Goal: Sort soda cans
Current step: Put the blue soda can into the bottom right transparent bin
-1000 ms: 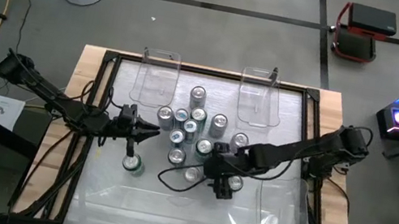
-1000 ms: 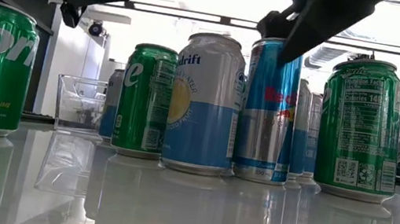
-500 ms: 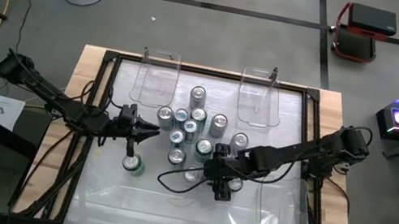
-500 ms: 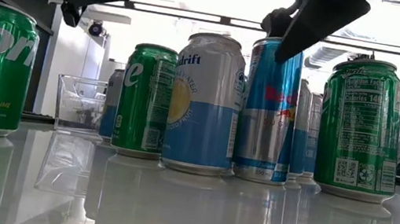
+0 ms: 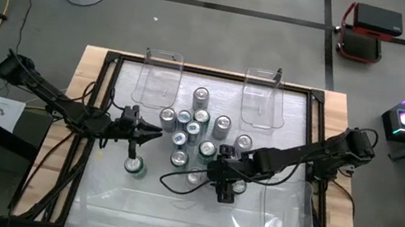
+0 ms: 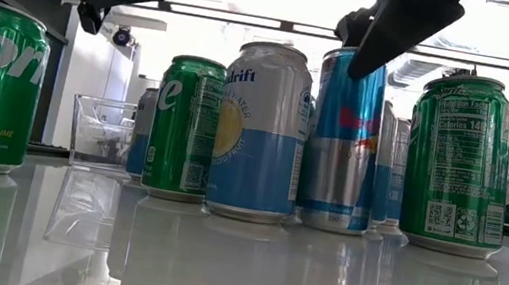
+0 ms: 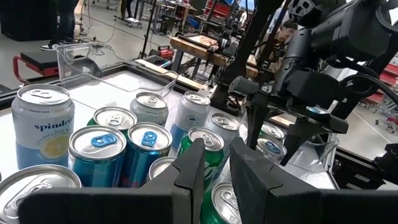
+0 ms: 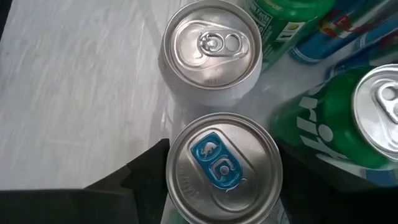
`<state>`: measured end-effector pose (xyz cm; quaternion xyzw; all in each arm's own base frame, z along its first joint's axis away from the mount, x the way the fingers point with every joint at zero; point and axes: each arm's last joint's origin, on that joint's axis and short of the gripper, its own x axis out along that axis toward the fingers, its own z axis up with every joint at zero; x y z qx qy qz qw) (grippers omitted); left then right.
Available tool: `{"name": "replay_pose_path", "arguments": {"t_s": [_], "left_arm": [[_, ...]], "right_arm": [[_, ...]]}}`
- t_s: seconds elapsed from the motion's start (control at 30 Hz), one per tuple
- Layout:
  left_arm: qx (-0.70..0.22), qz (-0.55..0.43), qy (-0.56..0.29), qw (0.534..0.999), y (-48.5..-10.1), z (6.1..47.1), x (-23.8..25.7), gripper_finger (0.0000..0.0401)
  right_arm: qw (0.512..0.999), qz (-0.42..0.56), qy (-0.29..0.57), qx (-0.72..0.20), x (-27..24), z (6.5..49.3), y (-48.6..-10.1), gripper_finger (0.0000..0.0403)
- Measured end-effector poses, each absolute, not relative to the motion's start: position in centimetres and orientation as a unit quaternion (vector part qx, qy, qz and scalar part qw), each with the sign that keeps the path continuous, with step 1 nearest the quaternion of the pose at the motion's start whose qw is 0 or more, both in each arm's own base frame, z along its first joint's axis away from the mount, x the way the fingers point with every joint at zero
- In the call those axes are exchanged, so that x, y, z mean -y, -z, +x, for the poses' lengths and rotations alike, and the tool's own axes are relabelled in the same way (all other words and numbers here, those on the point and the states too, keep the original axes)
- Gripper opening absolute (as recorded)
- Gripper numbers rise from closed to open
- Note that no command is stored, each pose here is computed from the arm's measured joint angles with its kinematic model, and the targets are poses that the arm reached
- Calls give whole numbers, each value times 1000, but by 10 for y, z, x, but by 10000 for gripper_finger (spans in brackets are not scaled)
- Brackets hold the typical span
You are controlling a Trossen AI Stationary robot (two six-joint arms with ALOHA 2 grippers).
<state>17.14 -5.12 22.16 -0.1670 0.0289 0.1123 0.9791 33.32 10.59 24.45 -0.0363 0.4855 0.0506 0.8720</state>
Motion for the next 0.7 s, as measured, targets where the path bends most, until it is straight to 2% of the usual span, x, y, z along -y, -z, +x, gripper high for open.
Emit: {"name": "replay_pose_path", "arguments": {"t_s": [0.33, 0.53, 0.7], "left_arm": [[-26, -169, -110, 979, -222, 171, 51, 65], [-25, -170, -106, 979, -223, 171, 52, 65], [-23, -171, -105, 979, -223, 171, 52, 65]], "right_arm": [[884, -67, -61, -459, -123, 324, -311, 230], [899, -37, -43, -433, -139, 277, -368, 230], [900, 42, 4, -434, -148, 223, -390, 230]]}}
